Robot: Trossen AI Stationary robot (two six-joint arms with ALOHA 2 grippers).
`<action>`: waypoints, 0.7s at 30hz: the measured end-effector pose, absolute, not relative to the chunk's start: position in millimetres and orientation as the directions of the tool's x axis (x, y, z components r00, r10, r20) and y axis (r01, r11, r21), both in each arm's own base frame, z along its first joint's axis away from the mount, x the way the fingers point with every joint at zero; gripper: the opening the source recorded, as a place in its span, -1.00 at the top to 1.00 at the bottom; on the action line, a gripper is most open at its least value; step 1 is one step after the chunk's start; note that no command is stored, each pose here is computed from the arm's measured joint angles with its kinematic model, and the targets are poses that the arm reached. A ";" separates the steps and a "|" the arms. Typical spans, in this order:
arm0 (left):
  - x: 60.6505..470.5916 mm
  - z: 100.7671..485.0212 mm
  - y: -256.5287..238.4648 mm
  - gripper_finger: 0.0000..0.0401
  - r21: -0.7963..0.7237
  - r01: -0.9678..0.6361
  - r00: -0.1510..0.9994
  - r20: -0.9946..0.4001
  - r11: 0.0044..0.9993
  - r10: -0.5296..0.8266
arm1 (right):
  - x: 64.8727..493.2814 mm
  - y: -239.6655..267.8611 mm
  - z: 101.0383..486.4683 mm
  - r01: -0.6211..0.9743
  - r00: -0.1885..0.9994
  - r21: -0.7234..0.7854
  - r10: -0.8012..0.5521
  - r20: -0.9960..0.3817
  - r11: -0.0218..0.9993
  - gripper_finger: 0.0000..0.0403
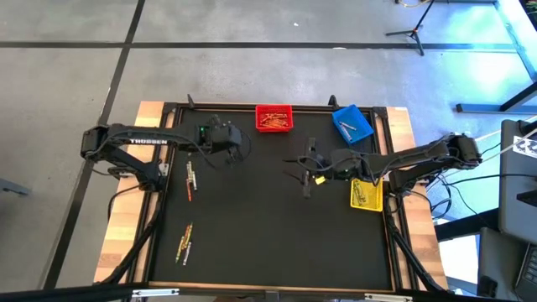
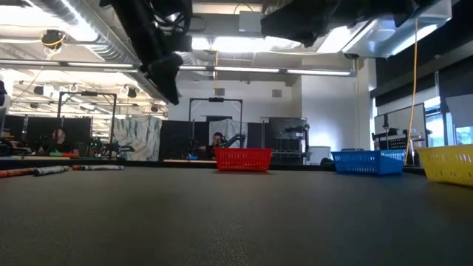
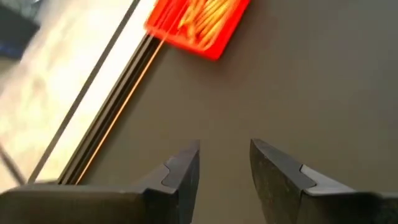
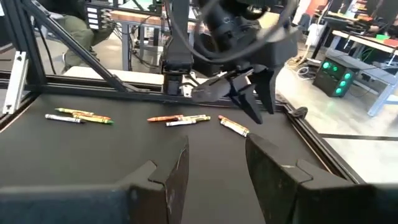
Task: Sort crayons
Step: Put the orange crayon into the red bin
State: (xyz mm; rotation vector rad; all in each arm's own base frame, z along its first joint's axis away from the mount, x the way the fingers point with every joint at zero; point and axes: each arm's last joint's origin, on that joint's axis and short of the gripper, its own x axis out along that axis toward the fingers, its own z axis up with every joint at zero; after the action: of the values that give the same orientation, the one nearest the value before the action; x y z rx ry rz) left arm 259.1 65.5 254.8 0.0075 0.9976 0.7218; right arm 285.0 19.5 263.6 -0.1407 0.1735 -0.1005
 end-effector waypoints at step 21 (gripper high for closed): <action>190.9 221.6 143.1 0.34 0.269 -0.767 -0.020 -0.918 0.583 0.396 | 283.5 18.4 256.2 0.076 0.963 -0.176 -0.118 -0.241 0.981 0.23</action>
State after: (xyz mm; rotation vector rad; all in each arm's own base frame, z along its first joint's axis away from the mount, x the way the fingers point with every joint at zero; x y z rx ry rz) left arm 190.9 143.1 221.6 -0.3628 1.2849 0.9584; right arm 283.5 18.4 256.2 -0.1663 0.2531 -0.0983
